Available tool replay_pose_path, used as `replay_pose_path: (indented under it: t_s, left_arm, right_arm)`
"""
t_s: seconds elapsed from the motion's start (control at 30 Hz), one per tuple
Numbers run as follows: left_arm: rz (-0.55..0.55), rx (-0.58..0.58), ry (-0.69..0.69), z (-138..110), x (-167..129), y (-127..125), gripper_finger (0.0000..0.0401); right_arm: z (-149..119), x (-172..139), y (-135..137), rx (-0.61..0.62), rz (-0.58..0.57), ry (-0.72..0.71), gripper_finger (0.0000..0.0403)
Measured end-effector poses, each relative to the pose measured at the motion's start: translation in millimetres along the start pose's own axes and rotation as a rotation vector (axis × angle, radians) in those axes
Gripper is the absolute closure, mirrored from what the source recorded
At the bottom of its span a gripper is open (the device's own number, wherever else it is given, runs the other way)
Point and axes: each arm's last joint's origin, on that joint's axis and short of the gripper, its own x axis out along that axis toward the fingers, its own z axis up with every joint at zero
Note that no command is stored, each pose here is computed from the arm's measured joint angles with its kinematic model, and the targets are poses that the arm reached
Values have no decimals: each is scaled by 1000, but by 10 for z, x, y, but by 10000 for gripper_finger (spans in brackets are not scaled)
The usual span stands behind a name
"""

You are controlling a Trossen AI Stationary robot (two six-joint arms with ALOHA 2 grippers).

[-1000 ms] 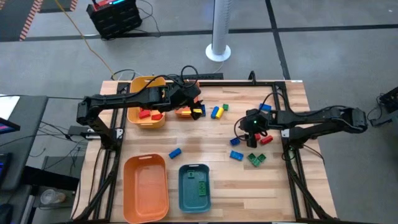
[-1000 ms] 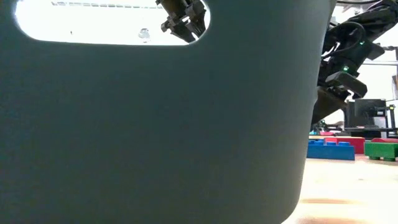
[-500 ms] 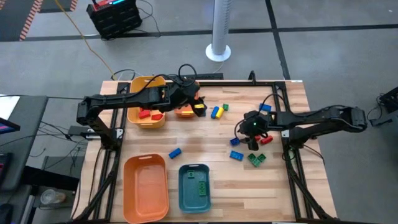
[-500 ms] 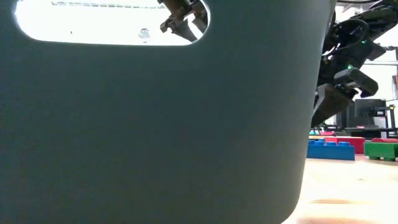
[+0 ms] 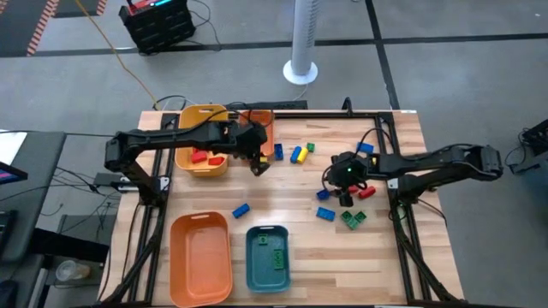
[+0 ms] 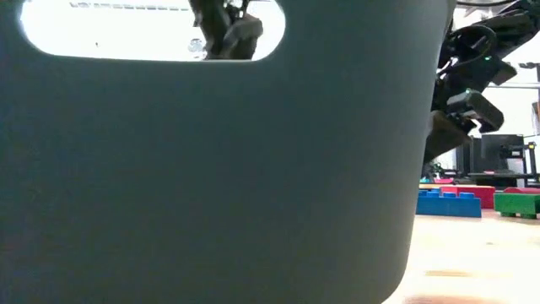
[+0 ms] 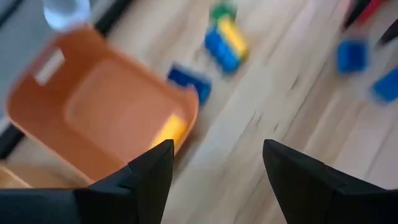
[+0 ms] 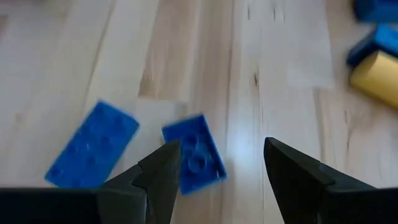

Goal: Sort blocks
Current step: Put the blue game piece into the large orange bin

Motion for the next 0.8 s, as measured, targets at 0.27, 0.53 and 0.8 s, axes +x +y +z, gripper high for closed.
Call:
replay_pose_path:
  t_s: [0.27,0.53,0.8]
  left_arm:
    - [-134,-50,-203,-207,169,-61,161]
    - [-20,-57,-234,-300,-92,-42,161]
    - [49,-95,-259,-394,-461,106,161]
  right_arm:
    - [-2,95,37,41,93,2,163]
    - [-49,219,109,-89,87,71,163]
    - [-148,428,93,-92,82,161,163]
